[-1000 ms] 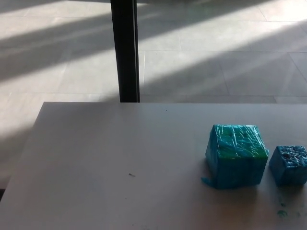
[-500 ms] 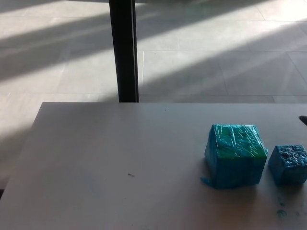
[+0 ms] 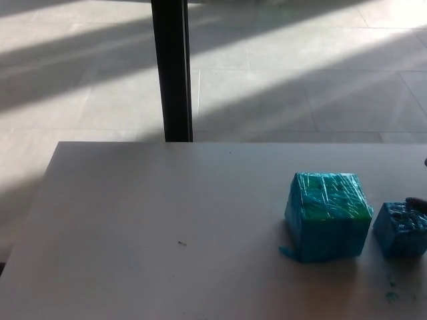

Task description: The robot uses its right hand to pick up the small cube kept on the middle on the desk and place it on the bigger cube kept next to it

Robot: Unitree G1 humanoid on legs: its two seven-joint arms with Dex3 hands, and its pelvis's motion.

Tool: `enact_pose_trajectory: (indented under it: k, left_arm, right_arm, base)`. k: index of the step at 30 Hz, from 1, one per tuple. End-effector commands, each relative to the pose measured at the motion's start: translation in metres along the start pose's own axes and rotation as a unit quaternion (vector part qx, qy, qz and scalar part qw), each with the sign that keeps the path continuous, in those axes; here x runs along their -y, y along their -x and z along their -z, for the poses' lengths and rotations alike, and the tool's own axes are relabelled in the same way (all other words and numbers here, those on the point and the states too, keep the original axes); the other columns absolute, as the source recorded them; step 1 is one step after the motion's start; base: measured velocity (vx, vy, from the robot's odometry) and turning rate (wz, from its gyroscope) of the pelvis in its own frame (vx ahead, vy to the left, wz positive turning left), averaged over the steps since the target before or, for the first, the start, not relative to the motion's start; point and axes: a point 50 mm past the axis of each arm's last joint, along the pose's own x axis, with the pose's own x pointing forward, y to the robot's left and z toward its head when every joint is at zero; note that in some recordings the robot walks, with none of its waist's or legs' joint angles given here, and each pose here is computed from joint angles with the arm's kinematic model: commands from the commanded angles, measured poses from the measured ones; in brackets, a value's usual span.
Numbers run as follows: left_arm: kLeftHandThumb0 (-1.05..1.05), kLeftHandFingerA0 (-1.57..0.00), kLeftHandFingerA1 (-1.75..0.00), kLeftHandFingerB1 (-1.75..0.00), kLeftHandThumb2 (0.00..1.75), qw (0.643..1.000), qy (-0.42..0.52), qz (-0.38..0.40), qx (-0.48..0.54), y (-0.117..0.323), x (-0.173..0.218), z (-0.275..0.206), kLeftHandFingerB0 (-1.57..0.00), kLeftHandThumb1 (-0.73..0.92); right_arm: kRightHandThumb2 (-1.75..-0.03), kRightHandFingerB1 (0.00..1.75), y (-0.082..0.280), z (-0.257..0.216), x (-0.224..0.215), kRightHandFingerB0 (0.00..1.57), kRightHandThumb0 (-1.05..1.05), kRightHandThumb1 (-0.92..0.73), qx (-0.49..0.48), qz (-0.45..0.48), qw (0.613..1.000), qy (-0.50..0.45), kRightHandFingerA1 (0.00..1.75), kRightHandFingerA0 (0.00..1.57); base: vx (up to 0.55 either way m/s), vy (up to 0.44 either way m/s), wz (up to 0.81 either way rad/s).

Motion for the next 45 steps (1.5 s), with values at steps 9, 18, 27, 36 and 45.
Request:
enact_pose_trajectory:
  k: [9, 18, 27, 36, 45]
  left_arm:
    - [-0.87, -0.31, -0.58, -0.47, 1.19, 1.0, 0.002, -0.006, -0.005, 0.0, -0.002, 0.002, -0.21, 0.78]
    - [-0.9, -0.31, -0.48, -0.38, 0.75, 1.0, 0.009, -0.006, -0.006, 0.0, -0.003, 0.0, -0.3, 0.92]
    - [-0.88, -0.36, -0.49, -0.39, 0.73, 1.0, 0.004, -0.005, -0.003, 0.0, -0.002, -0.002, -0.32, 0.92]
    - [-0.9, -0.36, -0.49, -0.38, 0.72, 1.0, 0.009, -0.002, -0.002, 0.0, -0.004, -0.005, -0.31, 0.92]
    - [-0.93, -0.36, -0.52, -0.41, 0.79, 1.0, 0.002, -0.006, -0.002, -0.001, -0.005, -0.006, -0.3, 0.83]
  right_arm:
    - [-0.8, 0.0, -0.004, -0.005, -0.008, 0.02, -0.86, -0.51, 0.021, -0.011, 0.999, 0.043, 0.0, 0.0]
    - [-0.79, 0.06, -0.004, -0.004, -0.021, 0.05, -0.81, -0.48, 0.042, -0.019, 0.996, 0.073, 0.02, 0.0]
    - [-0.81, 0.12, -0.004, -0.013, -0.031, 0.0, -0.78, -0.45, 0.053, -0.04, 0.991, 0.115, 0.07, 0.0]
    - [-0.82, 0.1, -0.005, -0.002, -0.046, 0.0, -0.76, -0.44, 0.011, -0.099, 0.982, 0.162, 0.11, 0.0]
    - [-0.81, 0.12, -0.006, 0.0, -0.055, 0.0, -0.69, -0.4, -0.027, -0.165, 0.957, 0.237, 0.33, 0.06]
  base:
    - [0.0, 0.0, 0.0]
    - [0.0, 0.0, 0.0]
    - [0.0, 0.0, 0.0]
    - [0.0, 0.0, 0.0]
    - [0.0, 0.0, 0.0]
